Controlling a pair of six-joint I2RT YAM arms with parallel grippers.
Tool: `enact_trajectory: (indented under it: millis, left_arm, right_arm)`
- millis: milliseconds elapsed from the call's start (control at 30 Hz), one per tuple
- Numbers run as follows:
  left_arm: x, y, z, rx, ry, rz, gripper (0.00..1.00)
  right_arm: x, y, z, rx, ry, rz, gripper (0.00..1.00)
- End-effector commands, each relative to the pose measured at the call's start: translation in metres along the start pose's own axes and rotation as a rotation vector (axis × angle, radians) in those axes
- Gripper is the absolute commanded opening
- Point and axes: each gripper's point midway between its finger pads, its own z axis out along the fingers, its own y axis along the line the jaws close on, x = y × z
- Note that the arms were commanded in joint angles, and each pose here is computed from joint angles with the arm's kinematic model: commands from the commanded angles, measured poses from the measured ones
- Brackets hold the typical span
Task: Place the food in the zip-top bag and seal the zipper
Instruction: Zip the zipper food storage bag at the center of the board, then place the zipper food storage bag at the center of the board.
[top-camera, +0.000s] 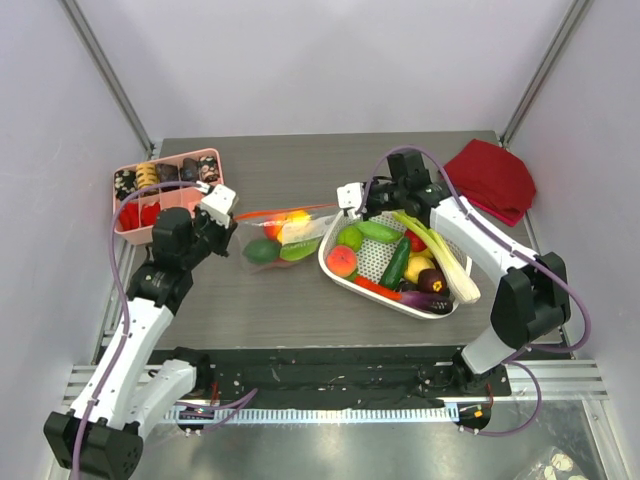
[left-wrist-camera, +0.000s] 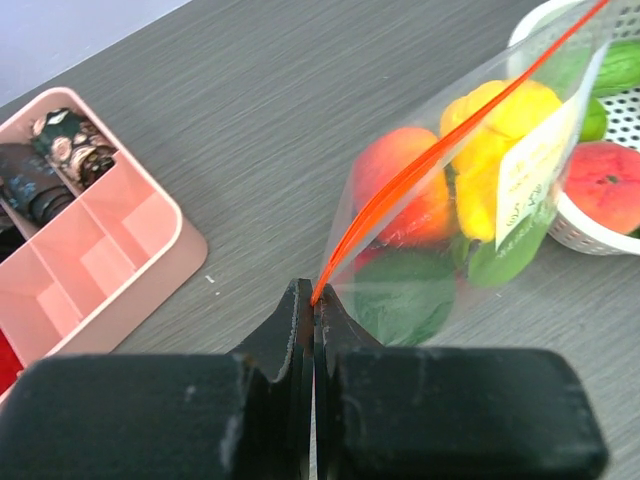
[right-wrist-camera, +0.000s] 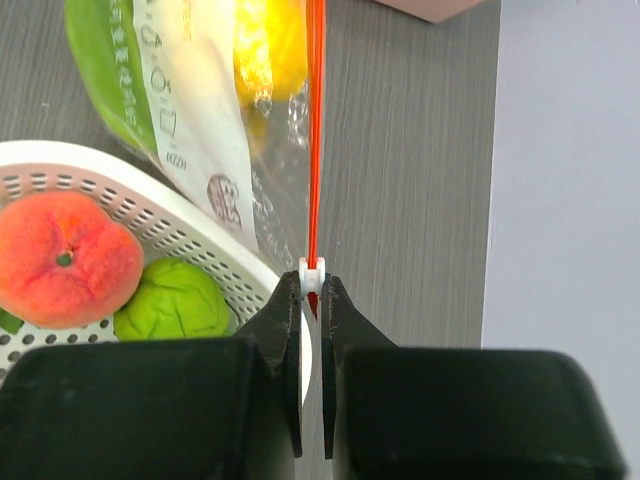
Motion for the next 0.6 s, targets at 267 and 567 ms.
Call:
enact_trajectory:
  millis: [267, 567]
  left_arm:
    - [-0.059, 0.061, -0.013, -0.240, -0.115, 0.022, 0.00]
    - [-0.080, 0.065, -0.053, -0.261, -0.065, 0.022, 0.00]
  right_arm:
    - [-0.008, -0.040, -0.017, 0.086, 0.014, 0.034, 0.01]
    - [-0.110, -0.008, -0.011, 0.014, -0.157, 0.041, 0.01]
